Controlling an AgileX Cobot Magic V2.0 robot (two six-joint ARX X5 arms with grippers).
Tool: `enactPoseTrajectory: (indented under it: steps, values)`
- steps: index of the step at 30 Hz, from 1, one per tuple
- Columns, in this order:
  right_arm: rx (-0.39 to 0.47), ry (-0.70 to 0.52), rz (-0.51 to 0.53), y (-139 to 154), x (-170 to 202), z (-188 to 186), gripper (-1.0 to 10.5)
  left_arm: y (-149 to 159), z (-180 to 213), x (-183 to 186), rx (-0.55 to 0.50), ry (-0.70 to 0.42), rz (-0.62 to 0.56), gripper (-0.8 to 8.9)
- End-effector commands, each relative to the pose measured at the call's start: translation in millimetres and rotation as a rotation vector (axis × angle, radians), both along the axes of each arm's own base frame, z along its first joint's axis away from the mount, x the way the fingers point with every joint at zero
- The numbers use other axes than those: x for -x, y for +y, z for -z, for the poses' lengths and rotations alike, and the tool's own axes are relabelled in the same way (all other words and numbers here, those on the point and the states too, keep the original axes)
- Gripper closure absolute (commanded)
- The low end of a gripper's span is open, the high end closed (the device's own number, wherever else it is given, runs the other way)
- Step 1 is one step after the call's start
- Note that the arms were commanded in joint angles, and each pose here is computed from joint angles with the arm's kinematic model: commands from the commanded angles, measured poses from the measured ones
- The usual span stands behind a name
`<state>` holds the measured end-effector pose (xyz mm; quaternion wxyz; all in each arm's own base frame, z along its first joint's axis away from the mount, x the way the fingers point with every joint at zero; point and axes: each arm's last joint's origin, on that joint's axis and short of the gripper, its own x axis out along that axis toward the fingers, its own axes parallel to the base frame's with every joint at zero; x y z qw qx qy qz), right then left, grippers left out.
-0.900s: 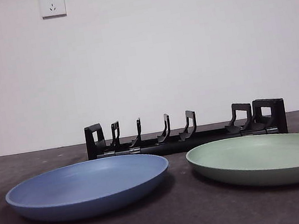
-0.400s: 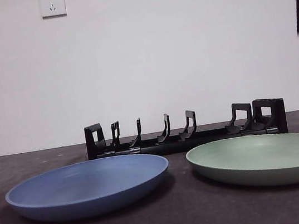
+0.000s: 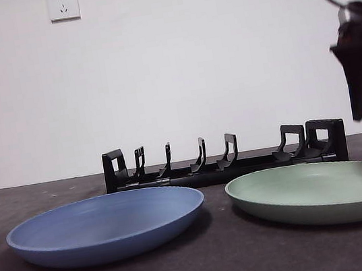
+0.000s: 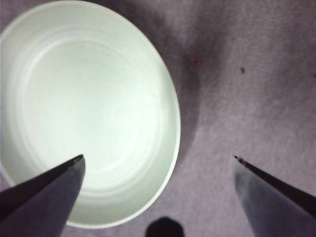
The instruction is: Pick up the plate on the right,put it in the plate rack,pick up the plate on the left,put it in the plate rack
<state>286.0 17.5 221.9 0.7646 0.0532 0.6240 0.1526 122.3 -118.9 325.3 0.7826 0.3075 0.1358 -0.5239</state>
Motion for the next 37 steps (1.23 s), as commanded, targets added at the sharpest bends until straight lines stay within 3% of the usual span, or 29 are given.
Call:
enactPoseTrajectory:
  steps: [1,11,15,19,28,37]
  values:
    - [0.012,0.026,0.002,1,-6,10,4.5,-3,-4,-1,0.004,-0.023,0.018,1.85]
    - [0.045,0.068,-0.005,7,-19,36,4.7,-7,-10,-5,0.01,-0.03,0.019,1.85]
    - [0.049,0.079,-0.014,13,-22,43,6.4,-7,-9,-6,0.007,-0.027,0.018,1.85]
    - [0.047,0.077,-0.022,19,-24,46,6.7,-7,-9,-6,0.007,-0.027,0.018,1.85]
    - [0.068,0.067,-0.013,22,-25,46,9.6,-7,-9,-6,0.007,-0.026,0.018,1.85]
    - [0.08,0.049,-0.008,21,-26,45,9.6,-8,-8,-4,0.001,-0.022,0.03,1.85]
